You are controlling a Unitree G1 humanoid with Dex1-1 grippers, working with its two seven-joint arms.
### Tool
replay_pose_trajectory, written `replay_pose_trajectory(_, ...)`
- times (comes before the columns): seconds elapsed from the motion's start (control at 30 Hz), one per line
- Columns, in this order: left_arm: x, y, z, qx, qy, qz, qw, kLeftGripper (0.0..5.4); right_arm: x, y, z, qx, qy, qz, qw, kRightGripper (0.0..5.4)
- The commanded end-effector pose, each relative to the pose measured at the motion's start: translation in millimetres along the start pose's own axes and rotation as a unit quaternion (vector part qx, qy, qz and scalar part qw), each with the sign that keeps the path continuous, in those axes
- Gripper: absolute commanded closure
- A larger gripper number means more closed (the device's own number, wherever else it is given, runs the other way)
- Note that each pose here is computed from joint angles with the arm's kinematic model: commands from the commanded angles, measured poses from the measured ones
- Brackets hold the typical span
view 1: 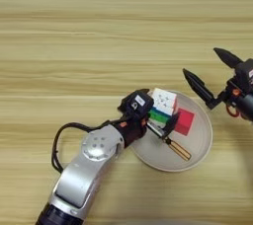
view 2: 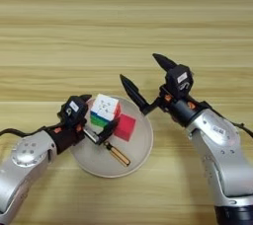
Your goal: Move the objects on the table
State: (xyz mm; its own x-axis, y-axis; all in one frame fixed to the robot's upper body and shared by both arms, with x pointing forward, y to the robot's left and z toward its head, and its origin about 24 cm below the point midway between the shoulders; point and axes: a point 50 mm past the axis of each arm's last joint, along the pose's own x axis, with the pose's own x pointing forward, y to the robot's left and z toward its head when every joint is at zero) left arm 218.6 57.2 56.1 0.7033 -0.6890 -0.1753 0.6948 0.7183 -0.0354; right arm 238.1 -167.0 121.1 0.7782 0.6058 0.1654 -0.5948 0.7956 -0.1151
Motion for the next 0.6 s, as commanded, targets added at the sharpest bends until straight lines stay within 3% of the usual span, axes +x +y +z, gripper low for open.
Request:
replay_pose_trajectory(0.03, 3.1, -0.9, -5.3, -0.006, 0.011, 0.001, 0.9999, 0.0, 0.1, 0.3, 0.1, -0.004, 0.0, -0.003, 1.0, 0.02)
replay_pose_trajectory(0.6, 9.8, 4.2, -20.5, -0.011, 0.028, 0.019, 0.9994, 0.0, -0.9, 1.3, -0.1, -0.002, -0.002, -0.007, 1.0, 0.02)
